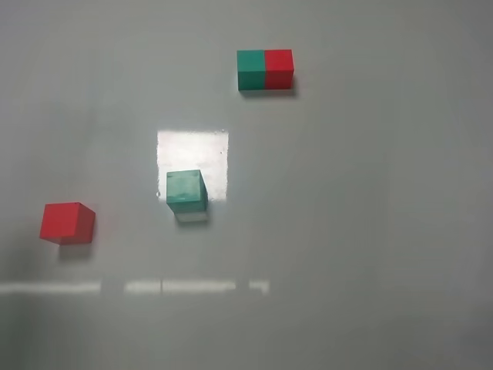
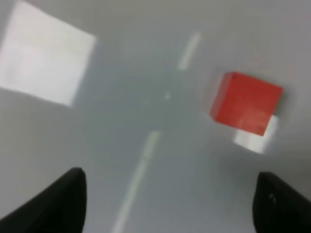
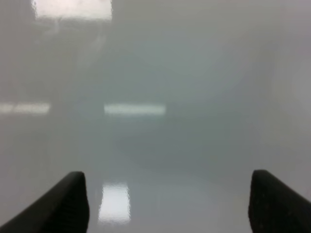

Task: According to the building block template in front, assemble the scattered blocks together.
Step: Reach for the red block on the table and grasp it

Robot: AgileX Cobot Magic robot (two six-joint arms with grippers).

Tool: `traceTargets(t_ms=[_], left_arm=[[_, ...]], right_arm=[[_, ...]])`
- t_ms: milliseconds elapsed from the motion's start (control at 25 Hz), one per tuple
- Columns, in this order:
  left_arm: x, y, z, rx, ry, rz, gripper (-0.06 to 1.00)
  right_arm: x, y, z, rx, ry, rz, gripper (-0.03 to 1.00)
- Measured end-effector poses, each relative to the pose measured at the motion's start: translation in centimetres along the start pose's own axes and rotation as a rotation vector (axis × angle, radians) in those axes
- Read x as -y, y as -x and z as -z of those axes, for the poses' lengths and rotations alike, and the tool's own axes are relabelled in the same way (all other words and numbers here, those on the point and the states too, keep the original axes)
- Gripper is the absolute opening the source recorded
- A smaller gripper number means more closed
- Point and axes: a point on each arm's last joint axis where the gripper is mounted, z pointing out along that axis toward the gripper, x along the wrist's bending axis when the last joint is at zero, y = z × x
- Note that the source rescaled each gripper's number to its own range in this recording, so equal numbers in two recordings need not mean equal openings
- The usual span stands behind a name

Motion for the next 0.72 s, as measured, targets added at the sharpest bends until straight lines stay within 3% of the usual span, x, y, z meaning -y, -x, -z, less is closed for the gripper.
traceTargets(t_ms=[240, 520, 720], left_arm=[[-2.2, 2.3, -2.9, 0.081, -0.07, -0.186, 0.87], [-3.7, 4.1, -6.0, 0.178, -0.102, -0.23, 0.88], [-3.0, 4.8, -7.2, 0.194, -0.166, -0.259, 0.93]], right_arm=[[0.0, 0.0, 0.0, 0.0, 0.0, 0.0, 0.66], [0.0, 0.0, 0.0, 0.0, 0.0, 0.0, 0.66], [0.0, 0.0, 0.0, -0.001, 0.0, -0.001, 0.66]])
